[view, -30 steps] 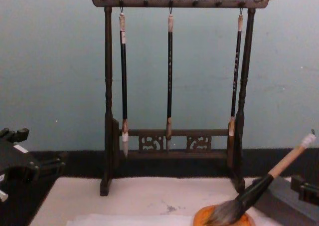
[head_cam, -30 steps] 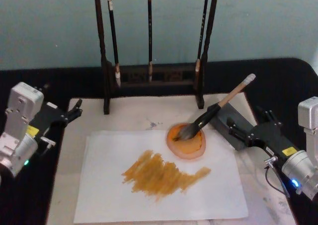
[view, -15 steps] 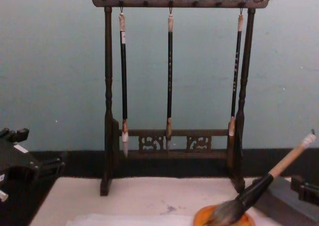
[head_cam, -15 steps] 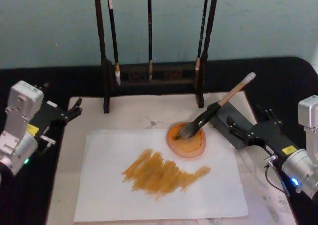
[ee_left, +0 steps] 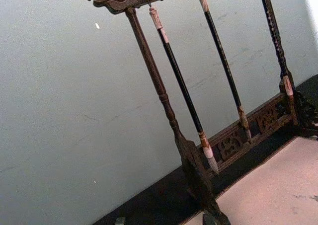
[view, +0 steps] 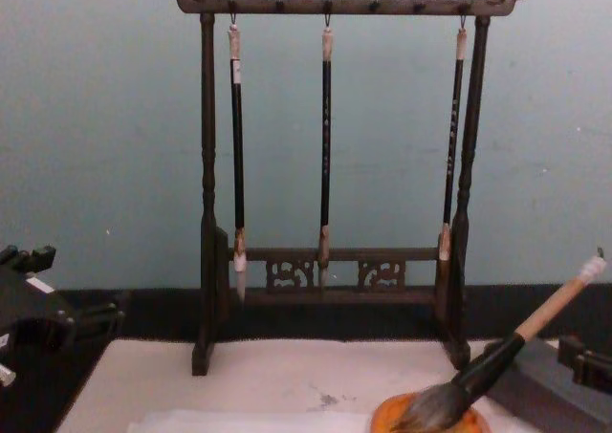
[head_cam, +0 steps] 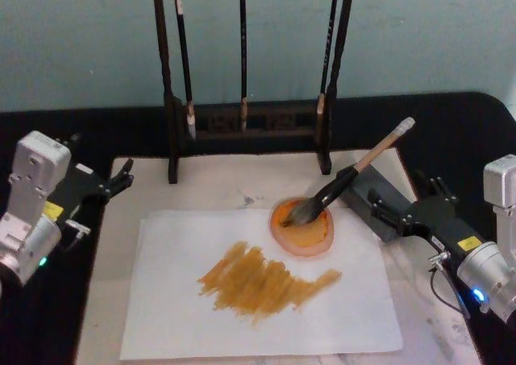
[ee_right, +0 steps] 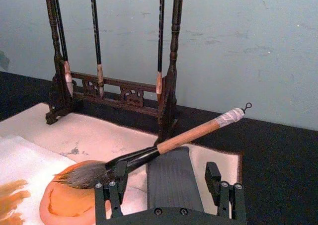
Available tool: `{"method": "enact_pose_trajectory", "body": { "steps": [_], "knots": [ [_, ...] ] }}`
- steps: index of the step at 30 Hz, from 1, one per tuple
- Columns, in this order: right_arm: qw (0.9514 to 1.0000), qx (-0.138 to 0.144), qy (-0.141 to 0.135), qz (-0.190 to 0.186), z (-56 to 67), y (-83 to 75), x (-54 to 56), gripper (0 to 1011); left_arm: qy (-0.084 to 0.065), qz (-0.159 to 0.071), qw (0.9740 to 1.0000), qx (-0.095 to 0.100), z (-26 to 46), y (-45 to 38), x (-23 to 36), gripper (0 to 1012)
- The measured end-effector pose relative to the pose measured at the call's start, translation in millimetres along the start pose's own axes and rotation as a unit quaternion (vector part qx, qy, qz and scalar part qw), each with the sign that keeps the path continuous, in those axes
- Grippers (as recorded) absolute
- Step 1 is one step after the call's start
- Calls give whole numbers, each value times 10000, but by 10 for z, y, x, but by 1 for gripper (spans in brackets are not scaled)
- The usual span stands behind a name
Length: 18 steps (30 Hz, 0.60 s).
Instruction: Pick up the brush from the inkstone, write on the paper, then place the brush back to its original position.
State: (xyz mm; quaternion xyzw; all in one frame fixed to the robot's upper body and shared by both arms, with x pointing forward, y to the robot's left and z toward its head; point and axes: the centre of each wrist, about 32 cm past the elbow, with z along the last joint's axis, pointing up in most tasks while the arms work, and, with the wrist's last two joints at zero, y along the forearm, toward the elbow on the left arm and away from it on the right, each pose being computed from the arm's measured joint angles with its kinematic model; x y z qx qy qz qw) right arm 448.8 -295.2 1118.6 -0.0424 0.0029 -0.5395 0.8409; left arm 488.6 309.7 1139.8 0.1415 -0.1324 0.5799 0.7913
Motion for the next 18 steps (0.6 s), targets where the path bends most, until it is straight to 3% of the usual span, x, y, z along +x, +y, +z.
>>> {"method": "enact_pose_trajectory", "body": {
  "steps": [18],
  "knots": [
    [10000,0,0,0,0,0,0,1000,0,0,10000,0,0,0,0,1010]
  ]
}}
